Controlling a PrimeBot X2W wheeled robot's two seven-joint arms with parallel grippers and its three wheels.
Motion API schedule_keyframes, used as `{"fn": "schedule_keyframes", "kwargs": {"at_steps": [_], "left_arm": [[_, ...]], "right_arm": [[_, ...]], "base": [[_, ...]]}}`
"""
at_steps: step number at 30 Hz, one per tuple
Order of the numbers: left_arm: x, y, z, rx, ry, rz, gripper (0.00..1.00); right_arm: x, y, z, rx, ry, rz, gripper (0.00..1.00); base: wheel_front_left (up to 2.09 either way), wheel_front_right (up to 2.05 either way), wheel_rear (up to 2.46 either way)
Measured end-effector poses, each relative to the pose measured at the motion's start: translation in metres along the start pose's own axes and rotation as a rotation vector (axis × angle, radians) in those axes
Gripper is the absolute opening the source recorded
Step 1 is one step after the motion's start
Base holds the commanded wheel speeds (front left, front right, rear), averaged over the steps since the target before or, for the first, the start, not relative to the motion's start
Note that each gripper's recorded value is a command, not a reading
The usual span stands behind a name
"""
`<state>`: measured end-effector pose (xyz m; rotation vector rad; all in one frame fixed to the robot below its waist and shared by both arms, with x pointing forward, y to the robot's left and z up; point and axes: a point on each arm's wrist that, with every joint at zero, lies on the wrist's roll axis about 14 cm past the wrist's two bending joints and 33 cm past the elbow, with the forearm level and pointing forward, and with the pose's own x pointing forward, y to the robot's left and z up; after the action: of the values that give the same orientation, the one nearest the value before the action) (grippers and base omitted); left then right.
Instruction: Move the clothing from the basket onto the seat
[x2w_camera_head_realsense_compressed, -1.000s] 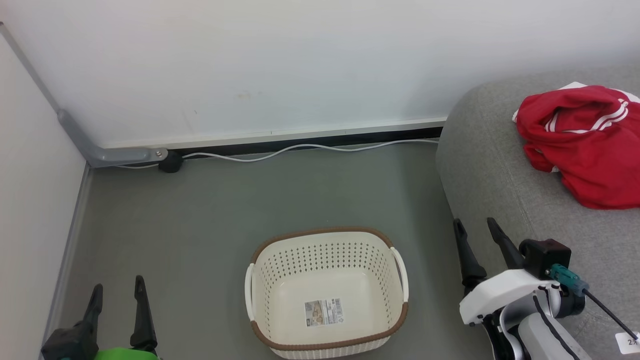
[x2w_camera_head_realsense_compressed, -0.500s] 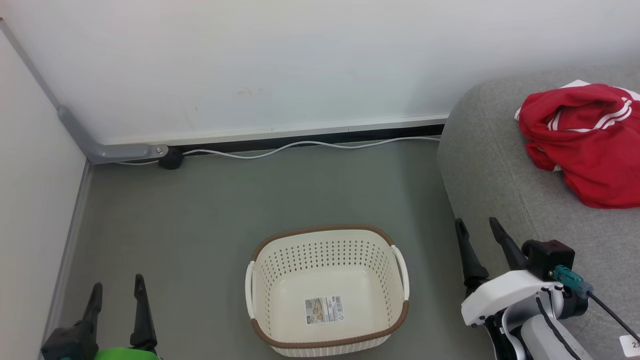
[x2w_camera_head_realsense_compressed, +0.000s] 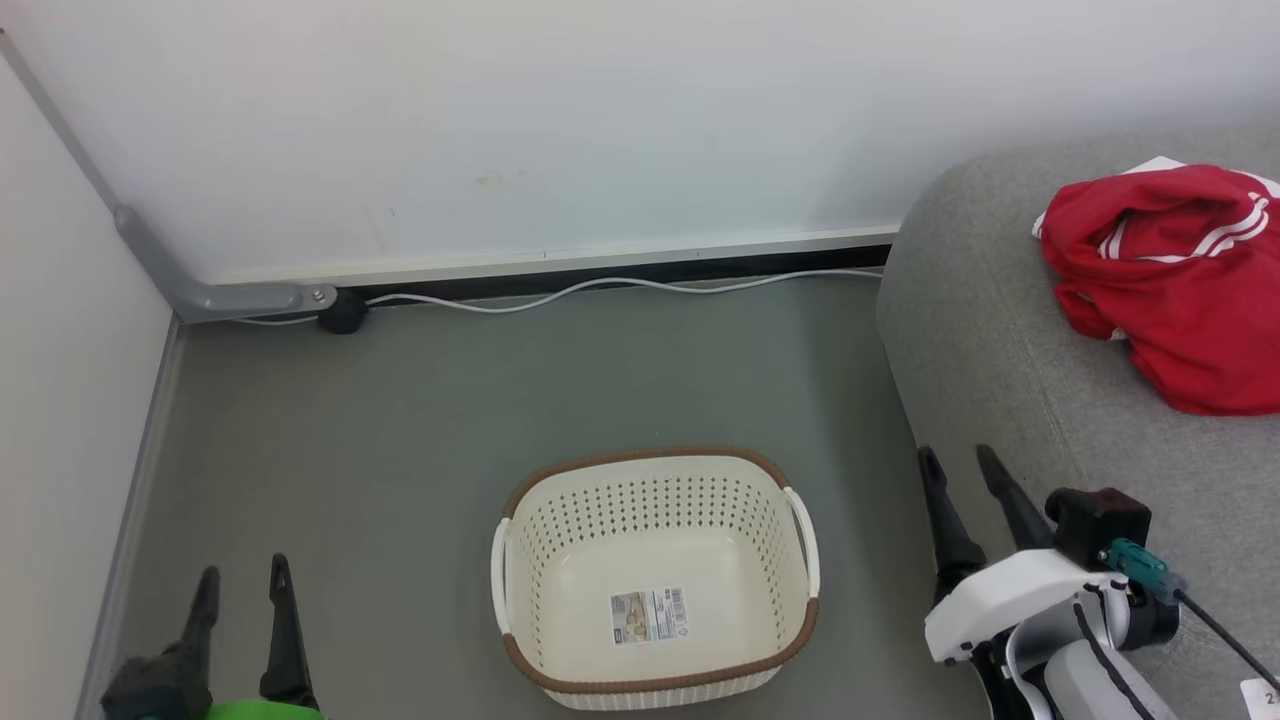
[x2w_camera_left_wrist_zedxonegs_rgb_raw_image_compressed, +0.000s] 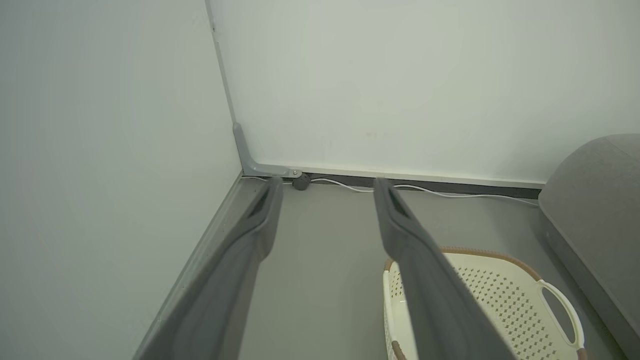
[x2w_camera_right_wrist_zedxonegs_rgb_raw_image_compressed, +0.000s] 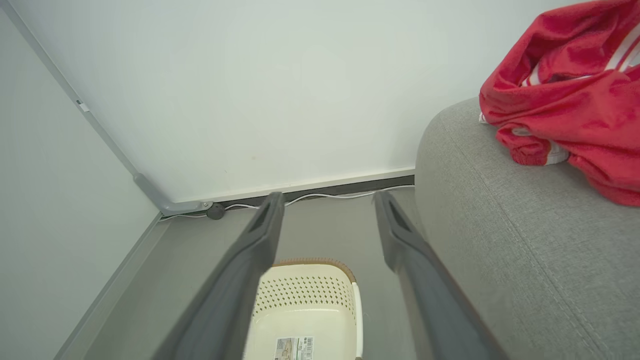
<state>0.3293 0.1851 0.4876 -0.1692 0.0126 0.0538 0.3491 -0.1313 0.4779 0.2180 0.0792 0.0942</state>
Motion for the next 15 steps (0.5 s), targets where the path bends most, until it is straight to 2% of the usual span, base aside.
{"fn": "schedule_keyframes", "kwargs": {"at_steps": [5,15], "left_arm": [[-0.004,-0.006,-0.016,-0.026,0.049,0.005,0.00],[-0.005,-0.003,-0.022,-0.121,0.081,0.020,0.00]], "right_arm": [[-0.012,-0.002,-0.025,0.012,0.073,-0.017,0.00],[-0.011,-0.010,-0.026,0.117,0.089,-0.053,0.00]], "base": [[0.00,0.00,0.00],[0.00,0.00,0.00]]}}
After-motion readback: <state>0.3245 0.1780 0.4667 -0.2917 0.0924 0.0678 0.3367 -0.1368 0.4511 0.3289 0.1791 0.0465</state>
